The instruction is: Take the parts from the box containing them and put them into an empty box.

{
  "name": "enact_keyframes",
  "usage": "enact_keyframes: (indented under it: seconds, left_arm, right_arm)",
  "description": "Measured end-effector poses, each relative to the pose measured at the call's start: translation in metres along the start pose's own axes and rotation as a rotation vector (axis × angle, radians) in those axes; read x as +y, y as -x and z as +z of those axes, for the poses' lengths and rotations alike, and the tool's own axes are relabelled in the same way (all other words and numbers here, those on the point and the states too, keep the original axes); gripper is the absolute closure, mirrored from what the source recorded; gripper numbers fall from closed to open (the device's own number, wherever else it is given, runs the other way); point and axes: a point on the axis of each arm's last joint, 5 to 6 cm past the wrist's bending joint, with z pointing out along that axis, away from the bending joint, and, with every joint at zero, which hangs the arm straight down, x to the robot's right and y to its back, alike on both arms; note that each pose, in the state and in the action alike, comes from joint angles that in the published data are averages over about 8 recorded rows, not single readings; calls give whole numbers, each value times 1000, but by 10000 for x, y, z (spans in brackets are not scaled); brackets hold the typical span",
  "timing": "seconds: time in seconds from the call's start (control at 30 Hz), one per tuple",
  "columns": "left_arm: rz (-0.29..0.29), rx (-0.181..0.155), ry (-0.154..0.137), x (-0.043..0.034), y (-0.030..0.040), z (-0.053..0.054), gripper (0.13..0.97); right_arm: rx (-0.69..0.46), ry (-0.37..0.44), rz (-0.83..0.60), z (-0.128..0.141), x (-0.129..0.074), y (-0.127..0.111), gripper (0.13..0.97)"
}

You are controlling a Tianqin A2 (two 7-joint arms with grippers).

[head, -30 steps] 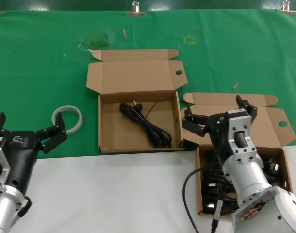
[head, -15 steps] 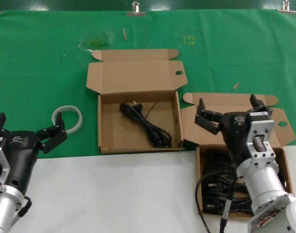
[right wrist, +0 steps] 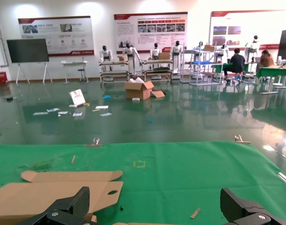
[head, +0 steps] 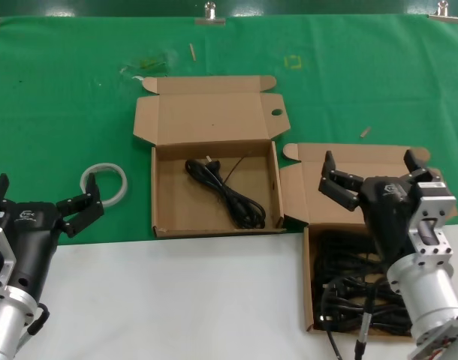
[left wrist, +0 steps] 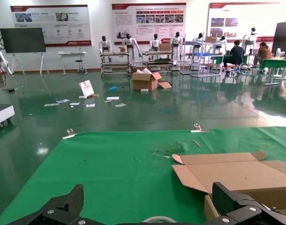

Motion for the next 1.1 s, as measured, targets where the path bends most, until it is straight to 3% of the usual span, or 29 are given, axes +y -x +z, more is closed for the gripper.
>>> enact_keyframes:
  seconds: [0.43,1.1]
  left_arm:
    - [0,0,0,0,0,0,132]
    - [0,0,0,0,0,0,132]
  right_arm:
    - [-6,-11,53,-125,25,-162,130]
    - [-6,-10,57,-135,27,-174,130]
